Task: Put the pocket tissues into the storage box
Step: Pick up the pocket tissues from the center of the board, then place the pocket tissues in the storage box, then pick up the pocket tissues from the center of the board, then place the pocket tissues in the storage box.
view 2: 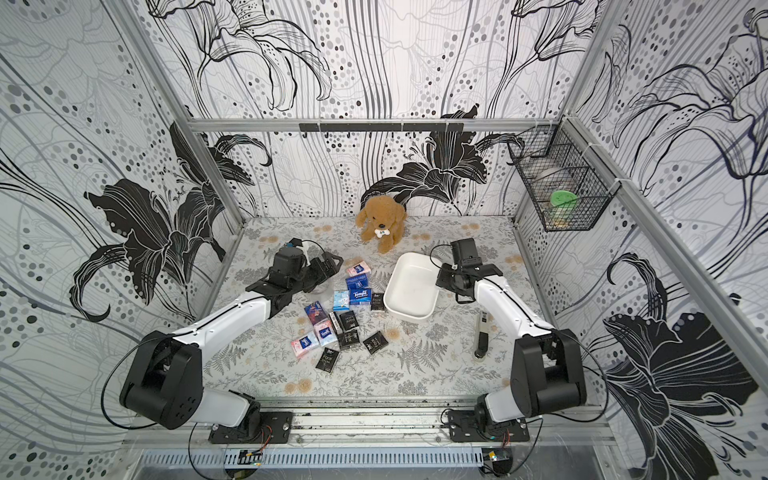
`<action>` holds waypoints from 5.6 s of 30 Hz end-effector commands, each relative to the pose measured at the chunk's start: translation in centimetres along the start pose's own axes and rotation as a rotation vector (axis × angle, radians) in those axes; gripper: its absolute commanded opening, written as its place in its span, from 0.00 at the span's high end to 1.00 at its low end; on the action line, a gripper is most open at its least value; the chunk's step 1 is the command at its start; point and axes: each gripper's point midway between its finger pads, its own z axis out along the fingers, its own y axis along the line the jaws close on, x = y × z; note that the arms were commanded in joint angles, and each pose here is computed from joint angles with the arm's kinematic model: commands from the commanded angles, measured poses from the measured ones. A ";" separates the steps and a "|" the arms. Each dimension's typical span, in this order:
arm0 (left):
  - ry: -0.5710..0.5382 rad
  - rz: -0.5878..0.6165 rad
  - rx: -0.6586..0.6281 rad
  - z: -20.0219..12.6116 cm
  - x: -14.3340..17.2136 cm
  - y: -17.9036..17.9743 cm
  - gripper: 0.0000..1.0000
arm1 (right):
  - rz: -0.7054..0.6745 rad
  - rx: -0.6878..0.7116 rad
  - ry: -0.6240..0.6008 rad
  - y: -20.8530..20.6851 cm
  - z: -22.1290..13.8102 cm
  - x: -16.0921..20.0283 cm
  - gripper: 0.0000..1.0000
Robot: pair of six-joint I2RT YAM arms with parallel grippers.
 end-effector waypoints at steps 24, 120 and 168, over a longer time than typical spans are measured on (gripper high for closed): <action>-0.016 0.100 -0.183 -3.8 -0.3 4.5 0.03 | 0.086 0.030 0.049 8.1 12.4 -1.3 0.45; -0.112 -0.070 -0.188 -7.1 -2.4 7.8 0.03 | -0.579 -0.037 0.394 18.8 11.6 16.3 0.17; 0.087 0.108 -0.190 -2.9 3.3 3.9 0.03 | -0.363 -0.011 0.117 15.3 3.6 3.9 0.56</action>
